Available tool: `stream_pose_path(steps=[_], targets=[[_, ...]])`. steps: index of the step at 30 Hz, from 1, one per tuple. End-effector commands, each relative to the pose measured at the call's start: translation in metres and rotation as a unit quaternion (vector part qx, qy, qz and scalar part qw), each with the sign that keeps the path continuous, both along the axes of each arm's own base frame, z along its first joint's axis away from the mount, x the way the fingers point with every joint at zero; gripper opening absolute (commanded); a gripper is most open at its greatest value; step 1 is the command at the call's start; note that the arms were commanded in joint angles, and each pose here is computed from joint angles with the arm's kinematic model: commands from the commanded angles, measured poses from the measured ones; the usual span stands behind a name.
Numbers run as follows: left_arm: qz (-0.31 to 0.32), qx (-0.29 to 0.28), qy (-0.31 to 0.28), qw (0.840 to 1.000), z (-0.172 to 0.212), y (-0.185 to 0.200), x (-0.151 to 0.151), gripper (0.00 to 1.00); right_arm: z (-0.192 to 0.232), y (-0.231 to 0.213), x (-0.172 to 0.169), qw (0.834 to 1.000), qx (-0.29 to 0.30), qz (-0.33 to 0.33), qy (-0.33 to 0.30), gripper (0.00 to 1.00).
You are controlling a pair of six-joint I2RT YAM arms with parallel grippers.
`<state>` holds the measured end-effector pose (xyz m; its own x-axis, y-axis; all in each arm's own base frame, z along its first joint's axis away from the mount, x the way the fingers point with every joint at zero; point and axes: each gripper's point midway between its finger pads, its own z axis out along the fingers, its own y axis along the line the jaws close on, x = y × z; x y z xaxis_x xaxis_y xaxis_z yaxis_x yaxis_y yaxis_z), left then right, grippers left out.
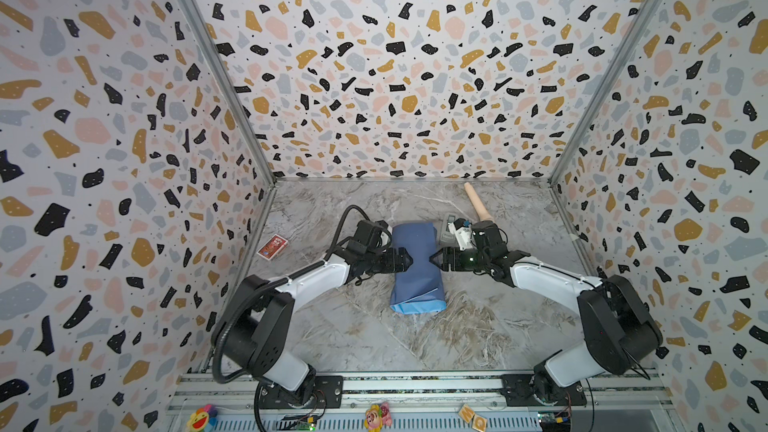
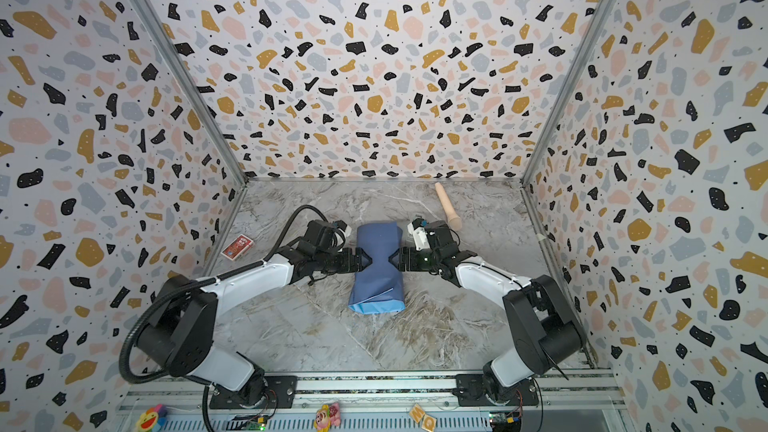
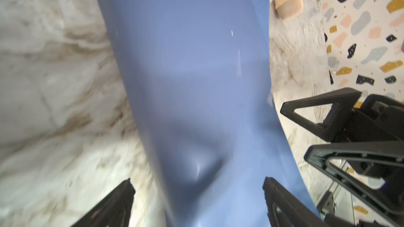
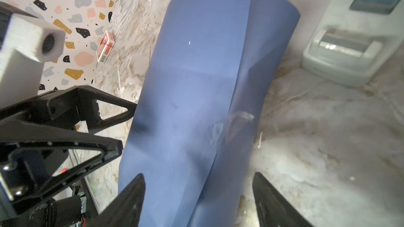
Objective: Wrap the gift box in paper
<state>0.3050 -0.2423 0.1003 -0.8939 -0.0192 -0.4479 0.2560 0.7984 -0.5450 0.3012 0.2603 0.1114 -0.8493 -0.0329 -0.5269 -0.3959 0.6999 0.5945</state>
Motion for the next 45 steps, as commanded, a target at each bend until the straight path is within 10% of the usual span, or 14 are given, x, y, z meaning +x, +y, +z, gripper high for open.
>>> stream_pose_path(steps=[1,45], targets=[[-0.013,0.019,0.003,1.0,-0.014,0.014,-0.023,0.93,-0.01,0.003,-0.032,0.999,-0.016,0.028,0.019,0.79],[-0.023,0.087,-0.02,0.996,-0.047,0.015,-0.059,0.82,-0.068,-0.013,-0.037,0.994,-0.107,-0.003,-0.002,0.55]])
